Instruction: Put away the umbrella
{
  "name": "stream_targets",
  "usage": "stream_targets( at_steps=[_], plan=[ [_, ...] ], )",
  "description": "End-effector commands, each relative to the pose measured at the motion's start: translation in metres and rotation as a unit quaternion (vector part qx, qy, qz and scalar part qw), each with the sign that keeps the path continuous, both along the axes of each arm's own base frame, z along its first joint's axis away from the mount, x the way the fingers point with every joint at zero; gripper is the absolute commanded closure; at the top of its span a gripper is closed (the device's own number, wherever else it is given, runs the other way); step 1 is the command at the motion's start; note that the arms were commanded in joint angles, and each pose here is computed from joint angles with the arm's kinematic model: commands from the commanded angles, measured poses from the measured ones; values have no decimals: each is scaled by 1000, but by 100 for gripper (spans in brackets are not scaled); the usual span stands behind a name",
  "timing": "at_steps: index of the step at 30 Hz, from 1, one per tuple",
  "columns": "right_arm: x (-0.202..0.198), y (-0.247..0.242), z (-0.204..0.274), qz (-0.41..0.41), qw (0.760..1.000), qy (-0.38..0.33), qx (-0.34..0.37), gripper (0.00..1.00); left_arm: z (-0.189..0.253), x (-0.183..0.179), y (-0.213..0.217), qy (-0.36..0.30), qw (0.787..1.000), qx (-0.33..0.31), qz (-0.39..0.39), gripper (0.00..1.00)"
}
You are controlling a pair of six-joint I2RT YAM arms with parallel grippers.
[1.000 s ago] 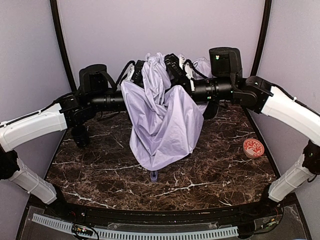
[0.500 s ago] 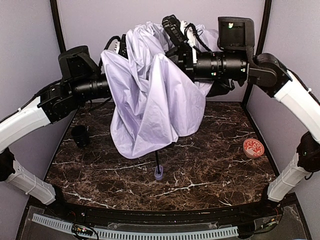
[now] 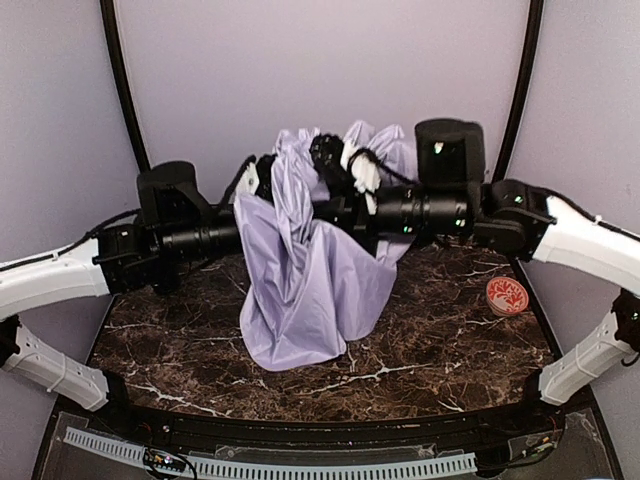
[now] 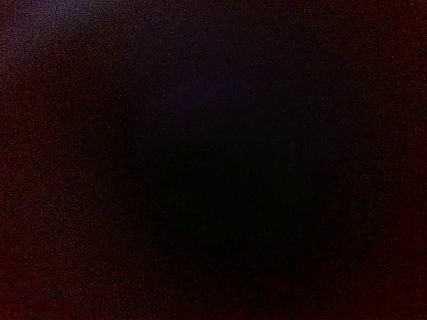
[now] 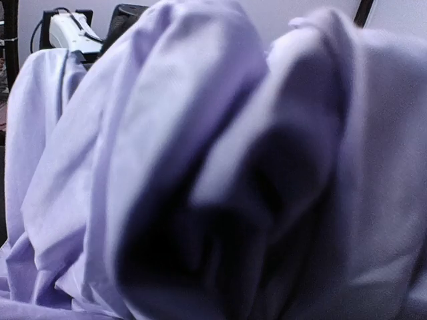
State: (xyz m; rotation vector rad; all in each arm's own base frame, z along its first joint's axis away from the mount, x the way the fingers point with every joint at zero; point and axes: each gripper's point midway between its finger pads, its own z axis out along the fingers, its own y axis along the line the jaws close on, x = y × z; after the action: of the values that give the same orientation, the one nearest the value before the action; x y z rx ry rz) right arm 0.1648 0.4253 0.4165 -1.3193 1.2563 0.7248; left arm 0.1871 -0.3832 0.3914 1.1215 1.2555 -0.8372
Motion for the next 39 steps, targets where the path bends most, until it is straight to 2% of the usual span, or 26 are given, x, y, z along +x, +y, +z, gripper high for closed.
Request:
stream_targets(
  at_steps=[1,3,6,14,18,20,23,25,32,35,37,39],
  plan=[
    [55,8,-177,-117,986,98,-63,92,-113,-8,13,61,998,14,-6,71],
    [48,2,-232,-123,978,150,-80,92,-172,-6,28,130,991,30,-1,72],
    [45,6,-258,-124,972,177,-97,93,-198,-19,30,156,987,33,-28,73],
    [57,22,-219,-124,978,142,-85,93,-213,-6,29,164,985,50,1,76],
    [58,21,-195,-125,980,138,-64,93,-195,-4,21,154,987,48,-7,78],
    [60,16,-152,-132,984,115,-31,92,-167,-5,16,117,992,31,-19,77],
    [60,7,-91,-131,990,55,5,90,-120,-4,6,36,999,12,-27,74],
    [61,1,-50,-134,991,6,15,89,-94,3,-4,9,999,19,-24,71],
    [62,-11,12,-162,974,-154,-30,90,-28,8,-26,-63,997,14,-41,68],
    [66,-14,12,-170,967,-183,-48,90,-27,15,-28,-82,996,30,-29,68],
    [71,-13,-7,-179,962,-192,-67,90,-51,24,-27,-80,995,54,-12,68],
    [75,-6,-41,-177,963,-182,-88,91,-93,31,-24,-44,996,81,-9,67]
  ],
)
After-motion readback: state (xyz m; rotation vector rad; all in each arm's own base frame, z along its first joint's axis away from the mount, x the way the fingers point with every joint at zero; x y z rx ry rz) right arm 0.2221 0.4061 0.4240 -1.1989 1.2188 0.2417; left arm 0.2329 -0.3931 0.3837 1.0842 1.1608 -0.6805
